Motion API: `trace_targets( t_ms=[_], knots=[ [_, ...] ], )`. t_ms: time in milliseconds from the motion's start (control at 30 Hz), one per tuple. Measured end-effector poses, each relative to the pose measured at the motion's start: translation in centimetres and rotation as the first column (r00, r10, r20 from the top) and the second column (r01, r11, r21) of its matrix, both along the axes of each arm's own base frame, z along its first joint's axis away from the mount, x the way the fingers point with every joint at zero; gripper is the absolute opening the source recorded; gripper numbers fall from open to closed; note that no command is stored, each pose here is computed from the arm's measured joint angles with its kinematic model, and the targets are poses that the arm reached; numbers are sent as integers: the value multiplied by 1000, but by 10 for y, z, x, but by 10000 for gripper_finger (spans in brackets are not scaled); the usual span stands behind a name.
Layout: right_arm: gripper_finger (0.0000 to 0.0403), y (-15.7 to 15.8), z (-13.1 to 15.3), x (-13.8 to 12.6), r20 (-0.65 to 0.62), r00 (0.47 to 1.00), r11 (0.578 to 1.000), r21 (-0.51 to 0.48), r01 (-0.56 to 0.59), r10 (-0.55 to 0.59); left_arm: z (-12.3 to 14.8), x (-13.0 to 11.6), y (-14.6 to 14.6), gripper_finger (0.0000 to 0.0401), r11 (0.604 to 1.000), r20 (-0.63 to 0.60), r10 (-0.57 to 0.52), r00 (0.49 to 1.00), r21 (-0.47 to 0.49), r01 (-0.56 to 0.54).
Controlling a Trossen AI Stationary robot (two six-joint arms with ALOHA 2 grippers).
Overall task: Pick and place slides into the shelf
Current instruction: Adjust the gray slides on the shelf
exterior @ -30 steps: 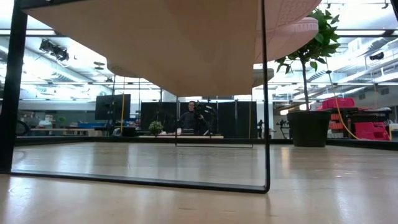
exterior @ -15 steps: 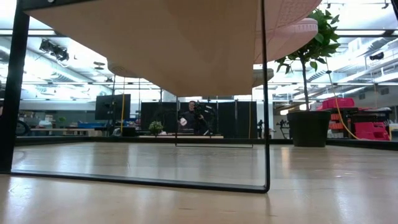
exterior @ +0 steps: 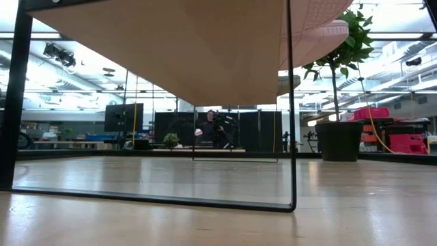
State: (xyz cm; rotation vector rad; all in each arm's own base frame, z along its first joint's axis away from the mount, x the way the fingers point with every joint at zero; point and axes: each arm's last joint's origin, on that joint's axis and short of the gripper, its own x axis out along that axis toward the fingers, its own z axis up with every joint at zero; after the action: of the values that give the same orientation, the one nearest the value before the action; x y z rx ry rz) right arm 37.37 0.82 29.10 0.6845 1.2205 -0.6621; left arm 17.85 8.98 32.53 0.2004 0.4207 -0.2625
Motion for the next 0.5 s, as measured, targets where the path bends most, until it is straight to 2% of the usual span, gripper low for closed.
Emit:
trace_targets(
  t_ms=[133, 500],
  knots=[
    [0, 0, 3, -1, 0, 1000, 1000, 2, 1, -1, 0, 0, 0, 190, 1000, 0, 0, 1000, 0, 0],
    [0, 3, 34, -3, 60, 998, 1000, -23, -2, 4, 0, 0, 0, 190, 1000, 0, -1, 1000, 0, 1]
  ],
)
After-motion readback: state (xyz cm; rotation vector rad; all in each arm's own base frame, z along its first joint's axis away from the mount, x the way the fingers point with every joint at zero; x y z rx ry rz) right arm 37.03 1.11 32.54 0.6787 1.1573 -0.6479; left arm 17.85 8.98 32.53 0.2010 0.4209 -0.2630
